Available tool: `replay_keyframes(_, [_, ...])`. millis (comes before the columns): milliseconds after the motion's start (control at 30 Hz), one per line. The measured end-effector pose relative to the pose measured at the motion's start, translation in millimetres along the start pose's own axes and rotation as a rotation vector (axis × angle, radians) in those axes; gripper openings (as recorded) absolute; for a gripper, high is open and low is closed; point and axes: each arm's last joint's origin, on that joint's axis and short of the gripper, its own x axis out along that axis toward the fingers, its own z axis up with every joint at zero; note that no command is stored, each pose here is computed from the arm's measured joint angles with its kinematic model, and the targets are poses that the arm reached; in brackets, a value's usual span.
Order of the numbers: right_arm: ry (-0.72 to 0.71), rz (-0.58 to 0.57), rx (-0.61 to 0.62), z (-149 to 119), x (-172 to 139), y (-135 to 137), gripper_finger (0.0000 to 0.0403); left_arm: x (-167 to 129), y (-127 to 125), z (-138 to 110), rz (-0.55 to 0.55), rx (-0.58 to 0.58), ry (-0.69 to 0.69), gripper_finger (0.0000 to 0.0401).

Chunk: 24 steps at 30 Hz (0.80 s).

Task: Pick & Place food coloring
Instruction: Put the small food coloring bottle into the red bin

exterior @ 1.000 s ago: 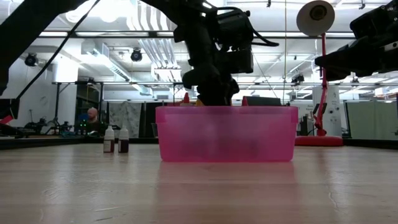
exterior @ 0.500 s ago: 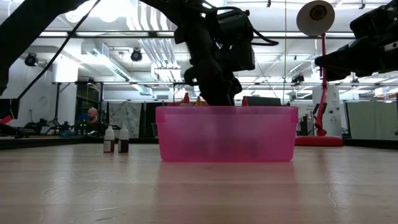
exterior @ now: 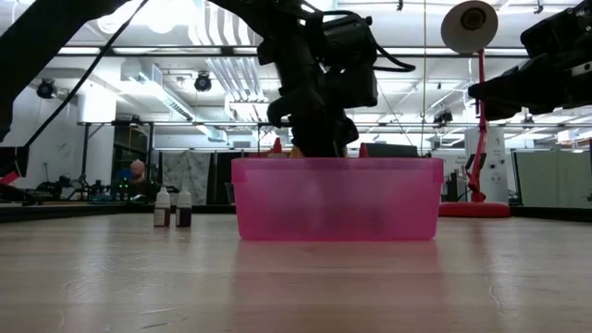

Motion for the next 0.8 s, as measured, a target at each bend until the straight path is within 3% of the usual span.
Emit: replay_keyframes(800, [0.001, 0.000, 0.002, -0.1, 0.0, 0.0, 0.0009, -6.9, 6.6, 4.1, 0.133, 0.003, 0.031, 0.0035])
